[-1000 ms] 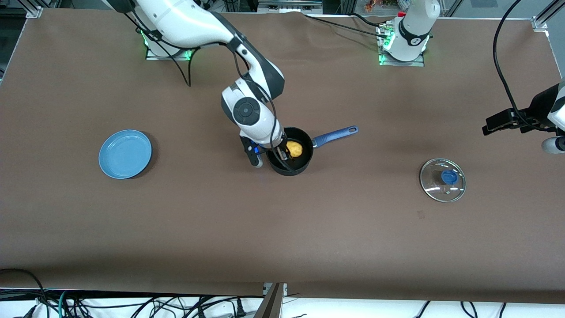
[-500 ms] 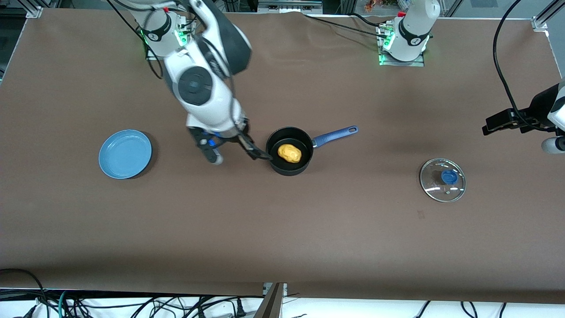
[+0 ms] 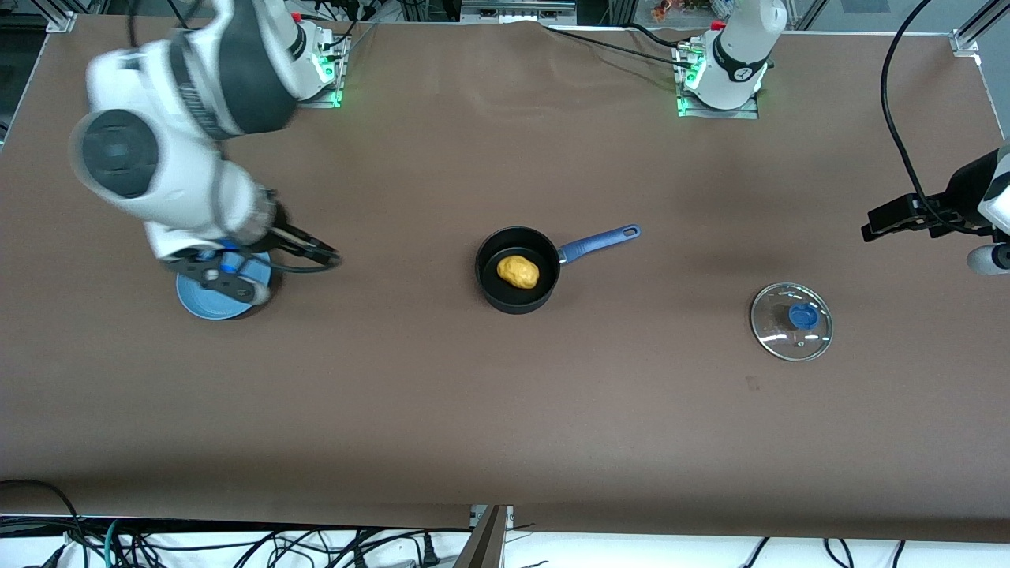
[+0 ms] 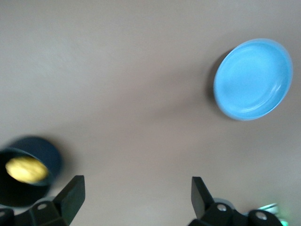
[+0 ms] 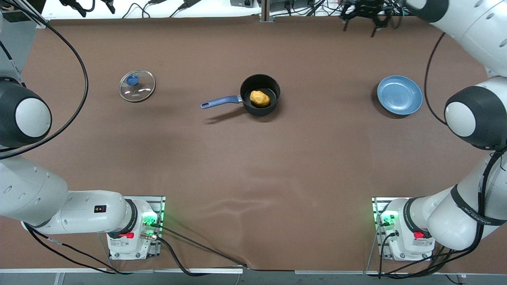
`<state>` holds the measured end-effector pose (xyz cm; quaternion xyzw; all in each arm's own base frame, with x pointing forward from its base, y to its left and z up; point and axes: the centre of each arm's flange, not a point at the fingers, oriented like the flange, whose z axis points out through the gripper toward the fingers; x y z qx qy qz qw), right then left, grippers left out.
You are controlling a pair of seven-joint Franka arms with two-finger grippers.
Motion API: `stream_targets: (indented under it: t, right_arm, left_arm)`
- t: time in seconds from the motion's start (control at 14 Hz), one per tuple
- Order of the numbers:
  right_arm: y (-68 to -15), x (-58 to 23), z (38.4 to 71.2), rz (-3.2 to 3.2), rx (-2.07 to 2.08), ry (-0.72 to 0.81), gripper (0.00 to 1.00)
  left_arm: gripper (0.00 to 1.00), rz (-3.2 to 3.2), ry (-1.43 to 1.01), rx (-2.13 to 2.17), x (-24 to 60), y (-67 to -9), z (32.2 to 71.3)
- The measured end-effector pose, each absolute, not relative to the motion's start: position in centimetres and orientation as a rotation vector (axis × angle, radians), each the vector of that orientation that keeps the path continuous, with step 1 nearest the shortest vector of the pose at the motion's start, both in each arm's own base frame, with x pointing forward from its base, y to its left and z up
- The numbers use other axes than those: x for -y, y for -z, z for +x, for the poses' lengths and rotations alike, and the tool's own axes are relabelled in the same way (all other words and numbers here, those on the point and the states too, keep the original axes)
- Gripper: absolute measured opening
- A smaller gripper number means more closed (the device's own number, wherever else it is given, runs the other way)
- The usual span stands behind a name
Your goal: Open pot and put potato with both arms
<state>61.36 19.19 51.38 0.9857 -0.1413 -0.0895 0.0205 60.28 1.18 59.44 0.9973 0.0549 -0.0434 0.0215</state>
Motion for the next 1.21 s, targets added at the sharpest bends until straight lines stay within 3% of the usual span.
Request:
stream_targets:
  t: [0.5, 0.71, 0.93, 1.21]
  right_arm:
    - [-56.0, -4.4, 61.2, 3.174, 0.032, 0.213, 1.0]
    - [-56.1, -4.0, 58.2, 3.165, -0.023, 0.109, 1.0]
    - [-56.0, -3.5, 55.4, 3.161, -0.067, 0.114, 1.0]
    - [-55.9, -3.3, 54.9, 3.158, -0.073, 0.126, 1.0]
  left_arm:
    - [1.0, 3.091, 0.134, -0.169, -1.1, -59.4, 60.3]
    - [1.0, 3.093, 0.135, -0.163, -0.9, -59.4, 60.3]
    - [1.0, 3.11, 0.134, -0.155, -0.8, -59.4, 60.3]
    - [1.0, 3.112, 0.134, -0.151, -0.7, -59.4, 60.3]
